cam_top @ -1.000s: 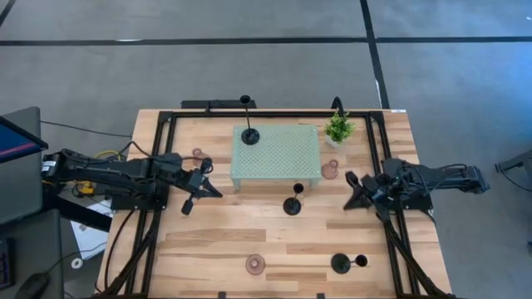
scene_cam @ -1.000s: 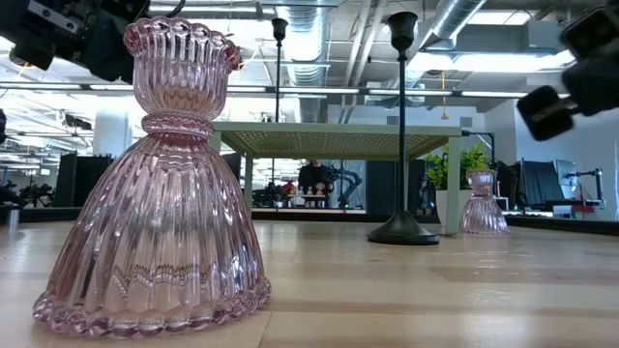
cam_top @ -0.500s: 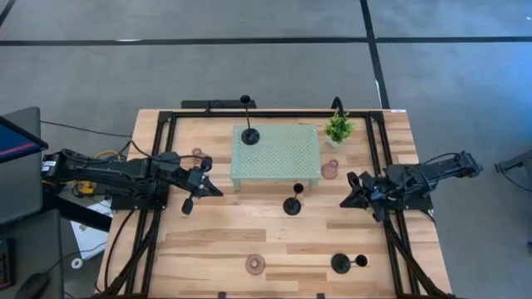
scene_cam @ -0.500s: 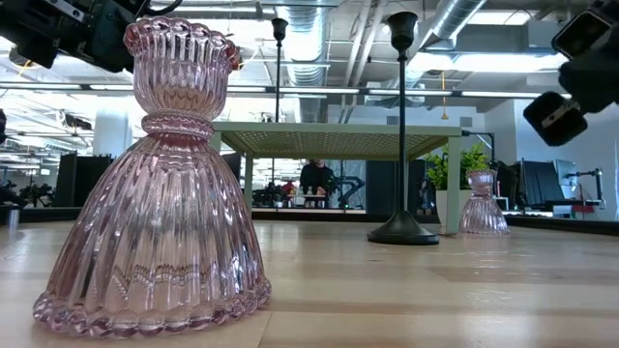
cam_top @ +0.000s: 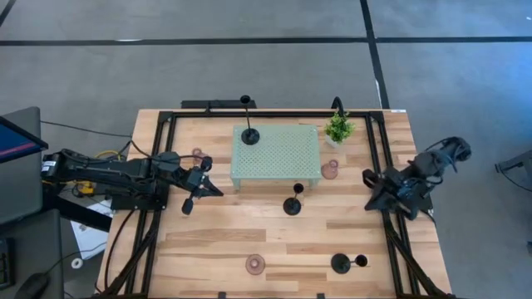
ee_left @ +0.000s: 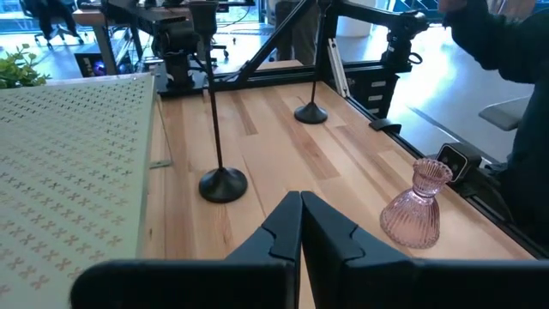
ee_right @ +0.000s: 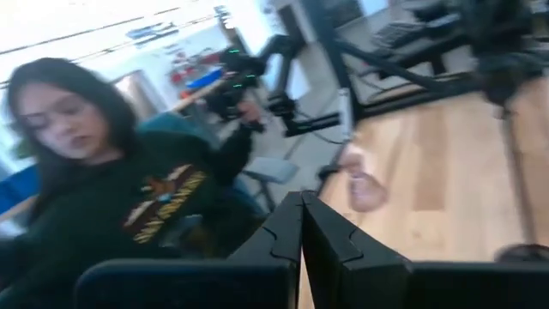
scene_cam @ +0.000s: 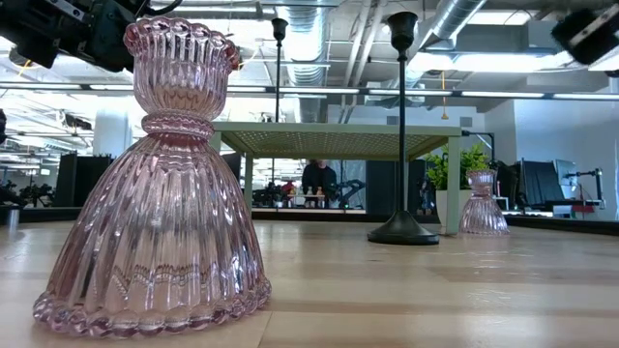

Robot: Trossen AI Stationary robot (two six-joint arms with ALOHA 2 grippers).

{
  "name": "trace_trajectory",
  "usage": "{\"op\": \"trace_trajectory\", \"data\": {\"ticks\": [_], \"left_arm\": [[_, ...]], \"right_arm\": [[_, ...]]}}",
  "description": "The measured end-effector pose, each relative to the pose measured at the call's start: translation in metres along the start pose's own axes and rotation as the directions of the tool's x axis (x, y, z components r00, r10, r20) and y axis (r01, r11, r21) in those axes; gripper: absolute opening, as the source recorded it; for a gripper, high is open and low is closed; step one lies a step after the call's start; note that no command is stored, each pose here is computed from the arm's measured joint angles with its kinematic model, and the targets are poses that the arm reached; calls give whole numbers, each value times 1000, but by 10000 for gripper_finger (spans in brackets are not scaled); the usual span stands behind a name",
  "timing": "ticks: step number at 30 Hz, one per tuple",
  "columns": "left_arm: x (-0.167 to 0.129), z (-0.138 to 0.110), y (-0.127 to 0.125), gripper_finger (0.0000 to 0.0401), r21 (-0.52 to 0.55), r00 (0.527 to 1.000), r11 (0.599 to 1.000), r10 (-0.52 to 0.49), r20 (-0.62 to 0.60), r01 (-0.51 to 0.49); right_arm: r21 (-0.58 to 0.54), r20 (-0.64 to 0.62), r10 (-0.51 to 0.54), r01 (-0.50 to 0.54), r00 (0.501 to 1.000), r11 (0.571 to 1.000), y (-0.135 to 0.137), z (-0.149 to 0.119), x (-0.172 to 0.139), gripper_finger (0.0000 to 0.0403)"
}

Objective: Pick & Place candle stick holders
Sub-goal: Put the right black candle holder on the shelf

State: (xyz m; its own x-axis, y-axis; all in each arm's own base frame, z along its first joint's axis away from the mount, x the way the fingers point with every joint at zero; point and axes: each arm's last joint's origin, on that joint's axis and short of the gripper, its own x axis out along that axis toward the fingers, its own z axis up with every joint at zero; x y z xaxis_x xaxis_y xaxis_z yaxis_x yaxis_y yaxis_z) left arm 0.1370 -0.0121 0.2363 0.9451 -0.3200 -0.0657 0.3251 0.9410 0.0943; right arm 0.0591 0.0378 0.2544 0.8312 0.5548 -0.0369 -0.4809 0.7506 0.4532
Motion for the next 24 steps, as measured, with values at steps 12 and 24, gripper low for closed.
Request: {"op": "trace_trajectory", "data": {"ticks": [12,24], "left_arm": [[0,0,0,10,1,1000,1000,0,4,0],[0,1,0,10,2,1000,1000,1,8,-1]], "right_arm": [[43,-24,15,-14,1000,999,12,2,11,0],[-4,-246,-209,215,946,977,22,-26,38,0]]}}
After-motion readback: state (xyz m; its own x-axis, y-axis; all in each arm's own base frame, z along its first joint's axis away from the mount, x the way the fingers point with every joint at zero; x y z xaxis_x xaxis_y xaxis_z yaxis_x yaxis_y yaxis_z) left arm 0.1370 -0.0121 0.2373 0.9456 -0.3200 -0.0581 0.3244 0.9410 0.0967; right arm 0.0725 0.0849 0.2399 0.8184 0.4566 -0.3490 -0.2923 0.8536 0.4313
